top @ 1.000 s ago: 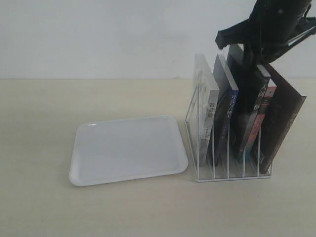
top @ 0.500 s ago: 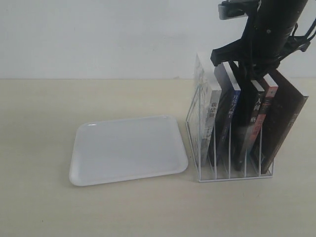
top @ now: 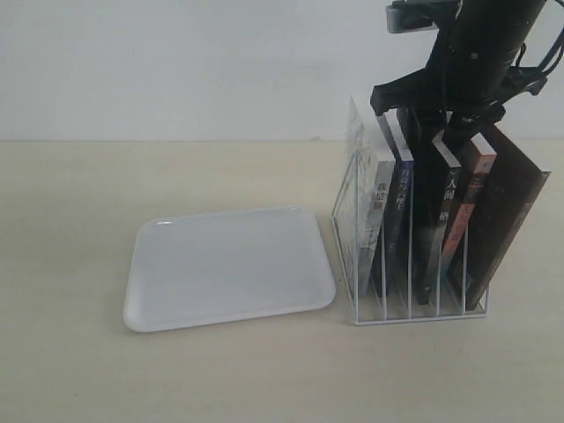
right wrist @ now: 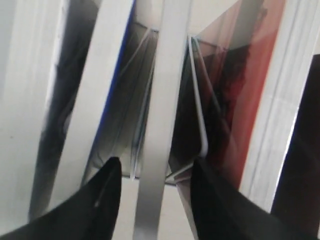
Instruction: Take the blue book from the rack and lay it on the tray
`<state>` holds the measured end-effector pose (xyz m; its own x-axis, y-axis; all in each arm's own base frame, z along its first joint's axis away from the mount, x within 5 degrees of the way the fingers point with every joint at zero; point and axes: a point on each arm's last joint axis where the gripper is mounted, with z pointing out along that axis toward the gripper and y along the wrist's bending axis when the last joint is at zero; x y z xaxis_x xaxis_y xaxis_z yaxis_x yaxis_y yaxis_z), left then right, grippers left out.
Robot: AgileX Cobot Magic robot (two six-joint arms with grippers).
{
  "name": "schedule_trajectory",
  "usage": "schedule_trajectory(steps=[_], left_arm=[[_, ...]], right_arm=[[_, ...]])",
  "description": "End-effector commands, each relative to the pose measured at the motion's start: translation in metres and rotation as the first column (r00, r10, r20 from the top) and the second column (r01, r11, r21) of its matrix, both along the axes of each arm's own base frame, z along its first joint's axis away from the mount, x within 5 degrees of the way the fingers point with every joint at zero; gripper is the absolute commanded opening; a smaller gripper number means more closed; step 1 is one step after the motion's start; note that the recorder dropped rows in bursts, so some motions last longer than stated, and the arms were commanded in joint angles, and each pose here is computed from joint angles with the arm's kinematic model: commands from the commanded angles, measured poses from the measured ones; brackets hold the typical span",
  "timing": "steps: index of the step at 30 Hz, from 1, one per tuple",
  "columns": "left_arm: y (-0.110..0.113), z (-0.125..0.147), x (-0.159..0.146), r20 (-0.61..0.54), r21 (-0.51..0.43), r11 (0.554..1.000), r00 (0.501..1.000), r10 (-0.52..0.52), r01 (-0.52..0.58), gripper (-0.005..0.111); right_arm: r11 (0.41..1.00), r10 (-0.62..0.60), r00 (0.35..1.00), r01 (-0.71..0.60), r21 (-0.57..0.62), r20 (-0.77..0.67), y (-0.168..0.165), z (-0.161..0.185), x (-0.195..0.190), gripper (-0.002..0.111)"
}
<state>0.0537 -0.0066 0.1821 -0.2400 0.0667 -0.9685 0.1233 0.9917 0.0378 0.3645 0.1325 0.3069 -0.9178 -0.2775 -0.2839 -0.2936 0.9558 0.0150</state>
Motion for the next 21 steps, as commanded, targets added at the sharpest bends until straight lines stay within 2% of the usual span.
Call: schedule_trajectory(steps=[1,3,6,8,10,21], left_arm=[[0.000,0.003,0.000,0.021,-0.008,1.000,1.000,0.002,-0.002,0.005],[0.000,0.003,0.000,0.021,-0.008,1.000,1.000,0.002,-0.002,0.005],[0.000,0.003,0.000,0.021,-0.008,1.000,1.000,0.002,-0.002,0.005],[0.000,0.003,0.000,0.021,-0.008,1.000,1.000,0.002,-0.002,0.005],[0.000,0.003,0.000,0.021,-0.008,1.000,1.000,0.002,-0.002,0.005],[0.000,0.003,0.000,0.021,-0.008,1.000,1.000,0.002,-0.002,0.005]], right_arm=[[1.000,-0.003,0.998,0.002,0.015,0.064,-0.004,0.021,-0.008,0.033],[1.000,-0.004,0.994,0.001,0.028,0.105,-0.006,0.036,-0.012,0.029],[0.998,-0.008,0.983,-0.002,0.057,0.183,-0.008,0.064,-0.020,0.029],[0.995,-0.014,0.973,-0.010,0.102,0.231,-0.008,0.083,-0.025,0.029],[0.980,-0.019,0.968,-0.032,0.195,0.251,-0.003,0.100,-0.031,0.029],[0.972,-0.012,0.988,-0.024,0.232,0.156,0.010,0.072,-0.013,0.029]])
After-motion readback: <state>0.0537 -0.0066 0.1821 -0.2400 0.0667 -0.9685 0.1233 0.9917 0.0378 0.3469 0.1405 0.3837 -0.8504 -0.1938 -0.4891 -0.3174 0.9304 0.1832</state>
